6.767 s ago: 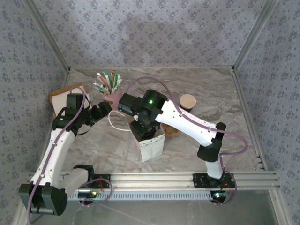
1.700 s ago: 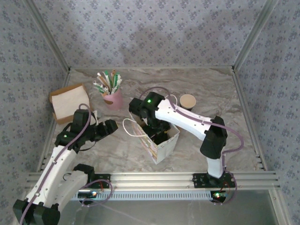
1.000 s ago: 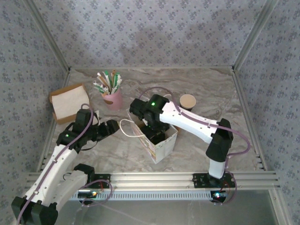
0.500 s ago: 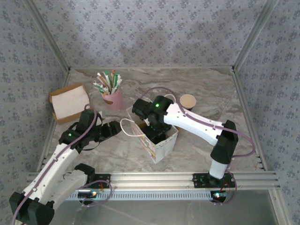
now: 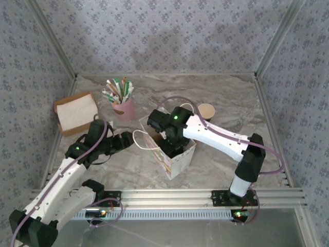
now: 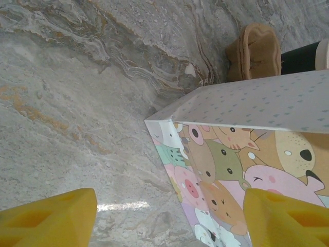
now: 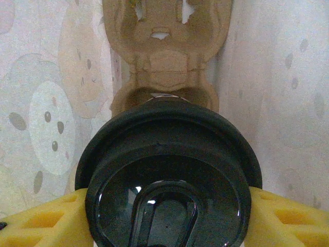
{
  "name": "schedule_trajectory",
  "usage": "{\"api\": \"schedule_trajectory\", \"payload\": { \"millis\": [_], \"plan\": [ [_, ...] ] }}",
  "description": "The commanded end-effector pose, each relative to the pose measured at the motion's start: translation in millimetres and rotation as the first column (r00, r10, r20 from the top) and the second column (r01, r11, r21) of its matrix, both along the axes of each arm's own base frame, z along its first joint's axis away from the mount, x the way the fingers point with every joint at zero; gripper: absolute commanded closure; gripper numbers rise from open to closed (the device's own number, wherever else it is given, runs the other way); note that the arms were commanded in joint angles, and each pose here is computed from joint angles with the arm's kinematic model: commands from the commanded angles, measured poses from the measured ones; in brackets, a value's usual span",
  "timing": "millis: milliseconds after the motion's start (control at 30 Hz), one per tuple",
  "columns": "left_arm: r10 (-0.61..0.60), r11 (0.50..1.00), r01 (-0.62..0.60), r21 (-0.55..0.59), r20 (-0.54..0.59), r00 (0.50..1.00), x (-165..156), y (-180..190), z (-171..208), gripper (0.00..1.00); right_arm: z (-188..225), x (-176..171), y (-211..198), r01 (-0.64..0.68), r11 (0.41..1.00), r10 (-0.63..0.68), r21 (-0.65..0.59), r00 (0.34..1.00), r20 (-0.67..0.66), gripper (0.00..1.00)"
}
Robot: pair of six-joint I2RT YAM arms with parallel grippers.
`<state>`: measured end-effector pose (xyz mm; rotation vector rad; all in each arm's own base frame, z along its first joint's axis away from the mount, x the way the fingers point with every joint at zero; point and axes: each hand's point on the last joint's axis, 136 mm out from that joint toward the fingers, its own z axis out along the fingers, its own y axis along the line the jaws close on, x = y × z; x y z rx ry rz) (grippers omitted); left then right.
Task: Pack the takeout coffee
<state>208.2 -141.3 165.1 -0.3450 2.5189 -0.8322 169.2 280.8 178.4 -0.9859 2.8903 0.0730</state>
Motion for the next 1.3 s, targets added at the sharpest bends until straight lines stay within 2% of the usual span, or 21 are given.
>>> {"api": "schedule_trajectory", "payload": {
  "millis": [0,267,567,1267],
  "plan": [
    [0.001,1.0,-0.001,-0.007,0.026,1.0,2.1,-1.3,6.9,0.24,4.2,-3.1,-1.3,0.015,1.0,-0.015,0.01,1.0,-0.002,0.34],
    [0.002,1.0,-0.001,-0.008,0.028,1.0,3.4,-1.9,5.4,0.23,2.8,-3.1,-2.7,0.017,1.0,-0.017,-0.003,1.0,-0.011,0.34],
    [0.005,1.0,-0.005,-0.001,0.047,0.999,5.2,-0.2,10.4,0.0,-1.0,-2.9,-5.8,0.028,0.999,-0.028,-0.018,0.999,-0.033,0.34],
    [0.013,1.0,-0.013,0.004,0.058,0.998,1.2,3.6,13.1,0.01,6.3,-3.9,-16.7,0.045,0.995,-0.048,-0.086,0.998,-0.031,0.34]
  ]
}}
